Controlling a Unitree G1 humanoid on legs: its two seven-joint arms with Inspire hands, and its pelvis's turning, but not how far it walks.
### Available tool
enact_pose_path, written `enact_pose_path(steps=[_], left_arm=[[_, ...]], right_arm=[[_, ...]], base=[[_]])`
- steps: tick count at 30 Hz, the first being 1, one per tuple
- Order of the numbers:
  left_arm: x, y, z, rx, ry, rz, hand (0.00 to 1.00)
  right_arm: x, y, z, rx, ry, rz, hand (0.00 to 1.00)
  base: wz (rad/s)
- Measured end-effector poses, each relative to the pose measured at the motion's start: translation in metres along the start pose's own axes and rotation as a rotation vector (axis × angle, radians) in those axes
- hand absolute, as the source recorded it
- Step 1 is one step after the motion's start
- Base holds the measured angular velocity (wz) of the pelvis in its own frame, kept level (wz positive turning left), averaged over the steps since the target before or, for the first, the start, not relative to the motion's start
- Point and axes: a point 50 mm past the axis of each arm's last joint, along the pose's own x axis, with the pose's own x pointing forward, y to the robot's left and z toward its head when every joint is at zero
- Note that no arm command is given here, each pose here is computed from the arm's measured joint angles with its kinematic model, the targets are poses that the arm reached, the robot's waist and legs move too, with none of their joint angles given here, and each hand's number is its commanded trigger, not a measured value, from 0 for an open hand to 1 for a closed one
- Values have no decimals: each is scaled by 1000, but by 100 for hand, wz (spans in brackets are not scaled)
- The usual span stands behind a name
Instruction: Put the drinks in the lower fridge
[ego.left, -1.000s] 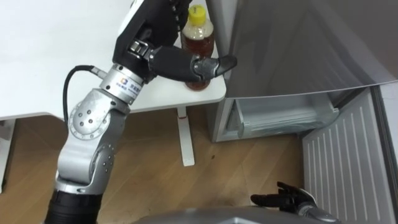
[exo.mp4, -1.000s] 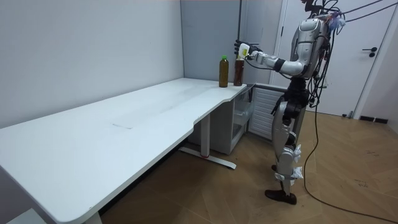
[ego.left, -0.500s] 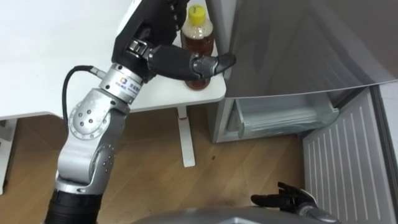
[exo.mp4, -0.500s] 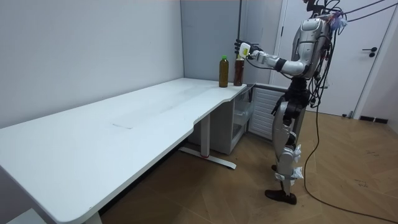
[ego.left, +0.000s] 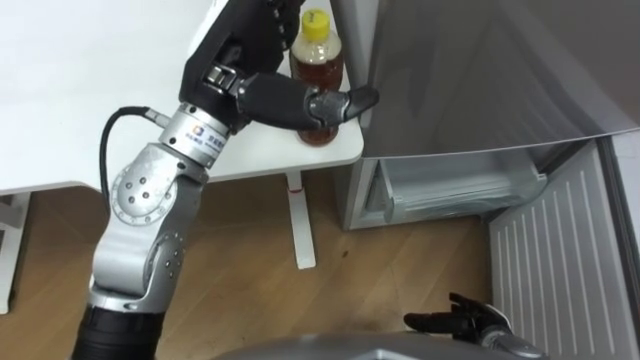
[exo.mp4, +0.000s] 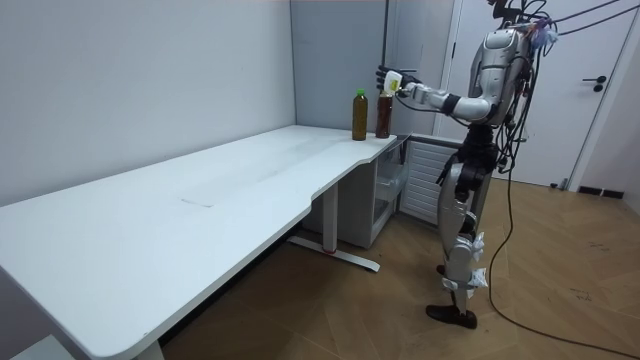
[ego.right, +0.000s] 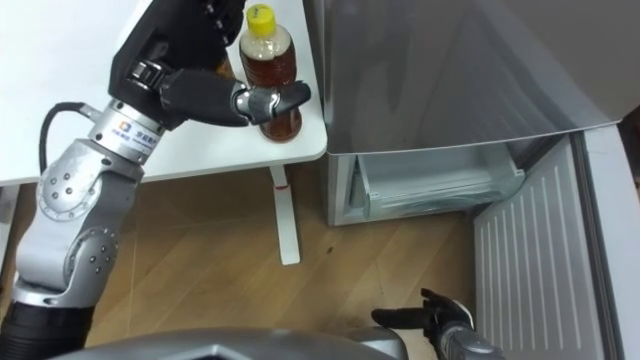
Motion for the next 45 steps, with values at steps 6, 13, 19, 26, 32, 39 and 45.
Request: enact_pose_path(steps=[6,13,19,26,32,39,45], left_arm=[[-6,4,-10,-7,48,28,0],[-6,5,-12,-8,57,31,0],[-8,7,-20,-17,90,52,0],[-9,8,-22,-20,100,66,0],[-9,9,-22,-20,99,67,0],[-10,10,-29,-30,130,78,0],[-11,11,-33,-36,143,83,0]], right_arm=[[0,0,0,2,1,-5,0],[0,0,0,6,1,-13,0],[0,-1,0,6,0,-27,0],[0,-1,0,6,-3,-35,0],[0,-1,0,5,-8,-36,0],[-1,-4,0,4,-9,-45,0],[-1,-5,-1,2,-6,-52,0]], base=[[0],[0],[0],[0],[0],[0],[0]])
